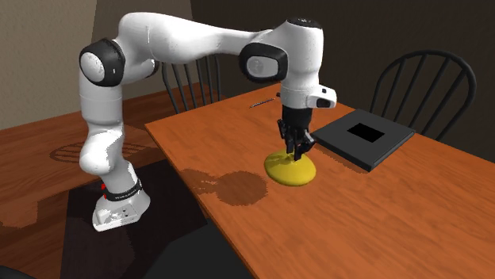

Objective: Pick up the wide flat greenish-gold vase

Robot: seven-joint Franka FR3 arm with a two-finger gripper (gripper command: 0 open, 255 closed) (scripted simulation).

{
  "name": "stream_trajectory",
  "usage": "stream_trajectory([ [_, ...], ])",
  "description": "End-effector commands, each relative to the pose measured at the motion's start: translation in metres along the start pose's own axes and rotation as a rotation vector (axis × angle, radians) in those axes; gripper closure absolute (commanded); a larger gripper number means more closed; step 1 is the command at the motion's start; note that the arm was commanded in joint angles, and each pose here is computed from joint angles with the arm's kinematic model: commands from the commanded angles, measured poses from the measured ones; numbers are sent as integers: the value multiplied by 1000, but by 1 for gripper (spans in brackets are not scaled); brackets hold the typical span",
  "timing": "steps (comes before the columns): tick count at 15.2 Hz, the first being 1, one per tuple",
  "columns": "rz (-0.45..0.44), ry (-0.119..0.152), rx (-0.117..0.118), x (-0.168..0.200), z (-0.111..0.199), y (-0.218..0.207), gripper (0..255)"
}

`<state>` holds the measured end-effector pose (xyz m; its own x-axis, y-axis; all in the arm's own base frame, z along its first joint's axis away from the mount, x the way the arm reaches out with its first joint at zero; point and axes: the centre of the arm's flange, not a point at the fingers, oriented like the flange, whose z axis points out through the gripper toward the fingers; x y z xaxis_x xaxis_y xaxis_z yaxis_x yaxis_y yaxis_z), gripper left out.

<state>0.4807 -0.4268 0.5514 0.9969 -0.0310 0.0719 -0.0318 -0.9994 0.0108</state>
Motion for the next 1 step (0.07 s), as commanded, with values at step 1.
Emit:
stream_trajectory([
  [1, 0, 0, 0, 0, -3, 1, 255],
])
